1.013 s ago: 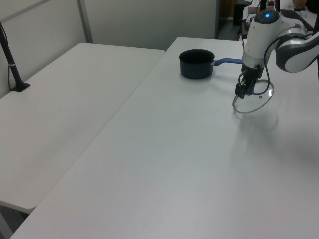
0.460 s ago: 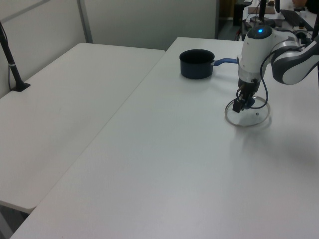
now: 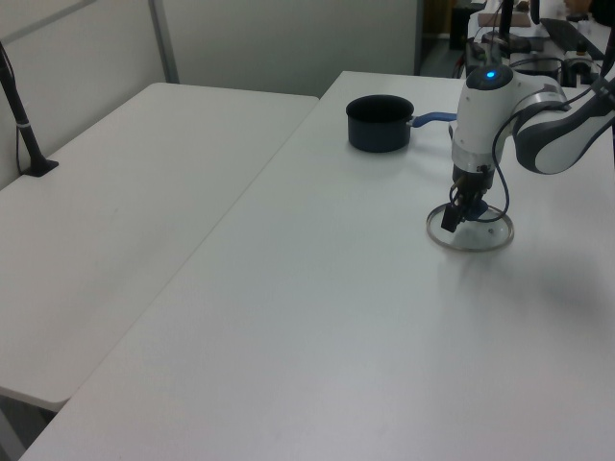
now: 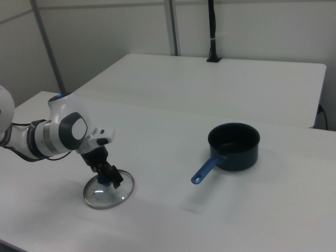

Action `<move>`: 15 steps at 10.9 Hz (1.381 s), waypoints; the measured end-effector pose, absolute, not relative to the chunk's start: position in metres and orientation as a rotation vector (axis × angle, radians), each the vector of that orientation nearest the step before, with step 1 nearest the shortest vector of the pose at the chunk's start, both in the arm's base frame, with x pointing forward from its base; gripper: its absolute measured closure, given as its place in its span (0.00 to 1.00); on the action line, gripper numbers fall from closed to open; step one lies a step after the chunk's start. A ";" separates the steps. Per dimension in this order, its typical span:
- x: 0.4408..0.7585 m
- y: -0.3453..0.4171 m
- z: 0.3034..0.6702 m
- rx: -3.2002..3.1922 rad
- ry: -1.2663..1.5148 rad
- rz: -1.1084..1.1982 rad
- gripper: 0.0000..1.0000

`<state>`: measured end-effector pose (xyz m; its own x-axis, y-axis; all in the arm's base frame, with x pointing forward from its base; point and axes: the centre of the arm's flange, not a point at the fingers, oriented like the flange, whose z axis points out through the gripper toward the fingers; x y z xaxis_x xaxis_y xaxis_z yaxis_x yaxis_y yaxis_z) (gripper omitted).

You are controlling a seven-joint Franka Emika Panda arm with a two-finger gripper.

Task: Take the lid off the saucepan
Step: 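Lower the held glass lid onto the table beside the pan, then open the gripper, release the knob and raise the arm away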

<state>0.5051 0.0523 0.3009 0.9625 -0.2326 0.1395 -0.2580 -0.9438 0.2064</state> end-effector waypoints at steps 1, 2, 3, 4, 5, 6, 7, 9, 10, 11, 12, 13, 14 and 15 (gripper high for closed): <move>0.506 0.052 0.300 2.890 -0.371 0.166 0.17; 0.510 0.052 0.304 2.889 -0.395 0.181 0.04; 0.519 0.051 0.315 2.883 -0.451 0.218 0.00; 0.536 0.044 0.340 2.855 -0.522 0.240 0.00; 0.557 0.035 0.377 2.832 -0.616 0.249 0.00; 0.577 0.029 0.425 2.834 -0.686 0.263 0.00; 0.591 0.027 0.474 2.846 -0.701 0.275 0.00; 0.600 0.025 0.550 2.867 -0.699 0.304 0.00; 0.600 0.025 0.570 2.884 -0.717 0.305 0.00; 0.598 0.023 0.586 2.898 -0.690 0.284 0.00; 0.596 0.017 0.601 2.917 -0.637 0.262 0.00; 0.595 0.007 0.616 2.962 -0.575 0.260 0.00; 0.590 -0.008 0.630 3.013 -0.471 0.268 0.00; 0.581 -0.025 0.643 3.045 -0.331 0.257 0.00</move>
<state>0.5814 -0.0246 0.6432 0.9629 -0.2076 0.1727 -0.2189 -0.9745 0.0489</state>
